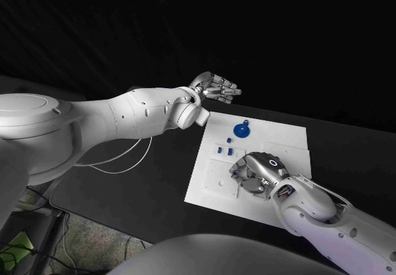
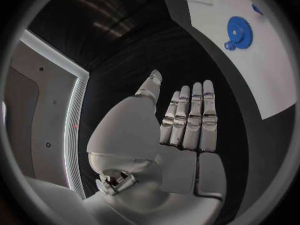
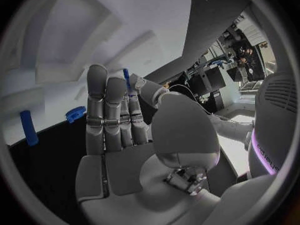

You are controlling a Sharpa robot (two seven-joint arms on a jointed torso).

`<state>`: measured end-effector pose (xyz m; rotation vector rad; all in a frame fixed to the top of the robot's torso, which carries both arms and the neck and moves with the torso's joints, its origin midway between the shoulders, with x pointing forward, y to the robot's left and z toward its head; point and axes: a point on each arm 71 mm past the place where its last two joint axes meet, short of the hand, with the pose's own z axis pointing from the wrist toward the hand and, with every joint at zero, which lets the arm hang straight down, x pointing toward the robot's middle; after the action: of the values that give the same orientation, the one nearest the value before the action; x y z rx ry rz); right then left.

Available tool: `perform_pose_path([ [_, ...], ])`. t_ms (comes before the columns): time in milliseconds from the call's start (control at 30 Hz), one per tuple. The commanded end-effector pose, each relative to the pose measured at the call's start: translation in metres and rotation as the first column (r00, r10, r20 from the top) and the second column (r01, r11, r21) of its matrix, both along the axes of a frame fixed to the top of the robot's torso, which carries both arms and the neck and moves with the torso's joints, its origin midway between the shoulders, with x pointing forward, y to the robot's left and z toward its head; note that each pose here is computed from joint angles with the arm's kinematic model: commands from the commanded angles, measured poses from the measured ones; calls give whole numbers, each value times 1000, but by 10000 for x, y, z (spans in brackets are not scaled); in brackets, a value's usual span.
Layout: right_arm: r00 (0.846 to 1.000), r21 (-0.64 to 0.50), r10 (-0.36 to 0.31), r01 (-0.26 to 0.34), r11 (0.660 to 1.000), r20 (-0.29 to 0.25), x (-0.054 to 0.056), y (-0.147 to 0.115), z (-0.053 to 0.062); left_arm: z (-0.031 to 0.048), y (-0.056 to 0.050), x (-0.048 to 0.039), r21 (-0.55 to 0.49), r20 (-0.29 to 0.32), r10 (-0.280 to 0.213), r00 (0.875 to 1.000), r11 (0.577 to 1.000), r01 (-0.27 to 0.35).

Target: Assemble the parts on the task board

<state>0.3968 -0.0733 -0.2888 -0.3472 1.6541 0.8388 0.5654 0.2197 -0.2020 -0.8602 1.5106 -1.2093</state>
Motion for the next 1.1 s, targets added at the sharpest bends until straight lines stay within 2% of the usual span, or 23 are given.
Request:
perform_pose_path([
  [33,1000,-25,-1,2,1000,10,-1,-8,-16,-4,-25,-4,-13,0,-14,1000,1000,14],
  [767,999,-8,-31,31,999,33,34,-31,-23,-32,-13,-9,-12,-12,-19,1000,1000,19],
  [1100,999,-23,-30,31,999,22,38,-38,-40,-47,-16,-11,-11,-18,-22,1000,1000,22],
])
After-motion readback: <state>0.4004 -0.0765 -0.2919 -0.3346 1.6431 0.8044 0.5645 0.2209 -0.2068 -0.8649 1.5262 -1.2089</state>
